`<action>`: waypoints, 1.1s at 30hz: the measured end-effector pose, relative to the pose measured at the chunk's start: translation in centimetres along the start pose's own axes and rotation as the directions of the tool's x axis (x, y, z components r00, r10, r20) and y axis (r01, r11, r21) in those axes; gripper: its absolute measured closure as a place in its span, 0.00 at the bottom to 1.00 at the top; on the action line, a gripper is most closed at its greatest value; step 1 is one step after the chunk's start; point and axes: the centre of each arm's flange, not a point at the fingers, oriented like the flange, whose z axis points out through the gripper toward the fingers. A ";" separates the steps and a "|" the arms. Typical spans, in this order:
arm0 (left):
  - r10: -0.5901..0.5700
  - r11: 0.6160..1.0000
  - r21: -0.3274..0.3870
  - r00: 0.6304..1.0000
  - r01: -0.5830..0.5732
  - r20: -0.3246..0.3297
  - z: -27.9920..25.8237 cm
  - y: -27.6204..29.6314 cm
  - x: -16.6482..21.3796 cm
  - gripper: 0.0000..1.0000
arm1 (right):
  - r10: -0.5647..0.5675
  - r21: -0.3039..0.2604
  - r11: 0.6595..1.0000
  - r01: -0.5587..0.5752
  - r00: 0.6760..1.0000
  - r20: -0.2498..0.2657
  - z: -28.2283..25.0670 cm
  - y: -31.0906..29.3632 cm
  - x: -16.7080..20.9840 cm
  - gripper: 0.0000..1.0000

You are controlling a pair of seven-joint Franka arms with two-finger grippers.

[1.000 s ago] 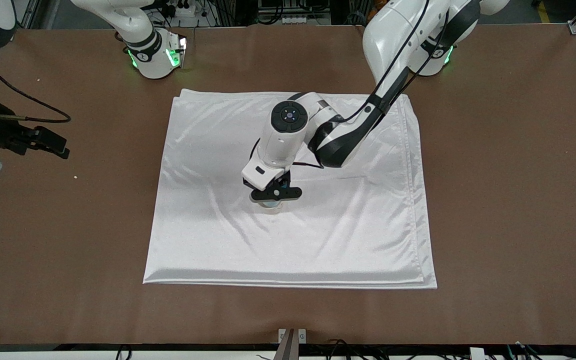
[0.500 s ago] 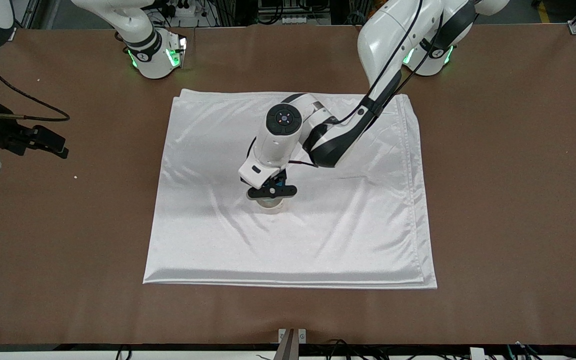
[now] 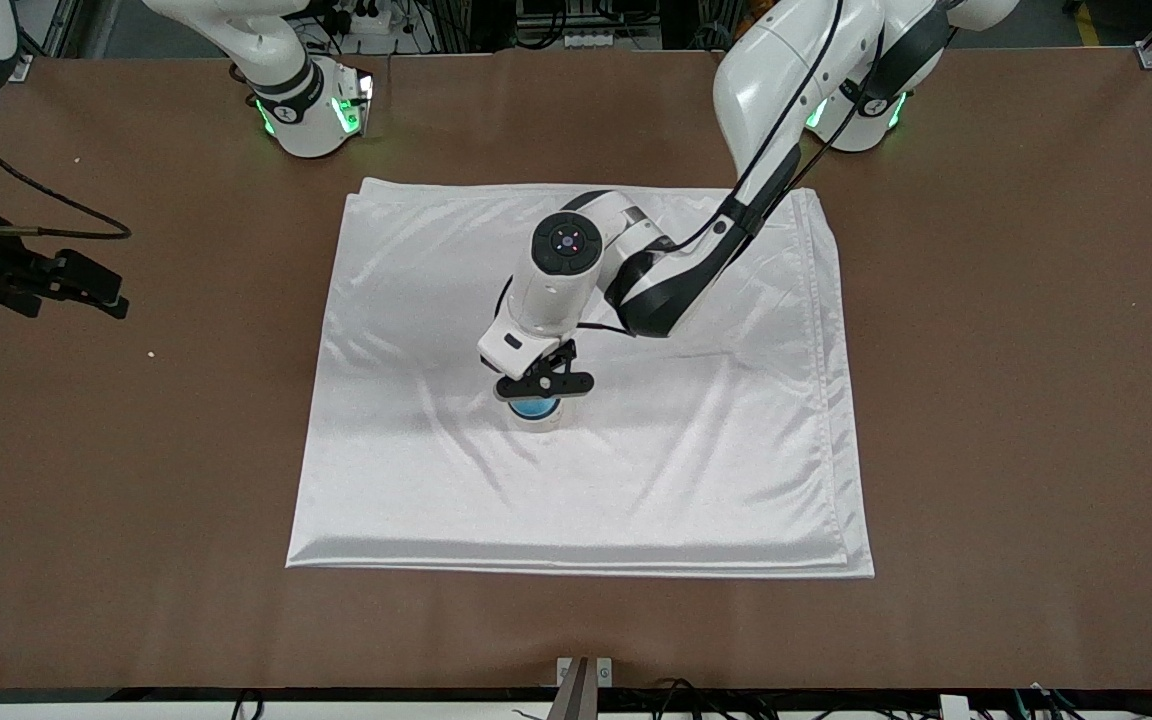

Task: Place blue cup into white mug on cloth

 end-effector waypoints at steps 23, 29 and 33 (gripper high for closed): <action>-0.015 0.985 0.172 1.000 0.017 -0.013 -11.3 -2.6 1.6 0.00 | -0.019 0.001 1.000 0.019 1.000 -0.012 -0.1 -0.2 0.1 0.00; -0.027 0.978 0.207 0.999 0.032 -0.026 -14.9 -5.5 1.9 0.00 | -0.068 0.000 0.998 0.068 0.998 -0.012 -0.1 -0.2 0.1 0.00; -0.032 0.972 0.230 0.999 0.039 -0.036 -17.2 -8.0 1.8 0.00 | -0.089 0.000 0.996 0.089 0.996 -0.012 -0.1 -0.1 0.1 0.00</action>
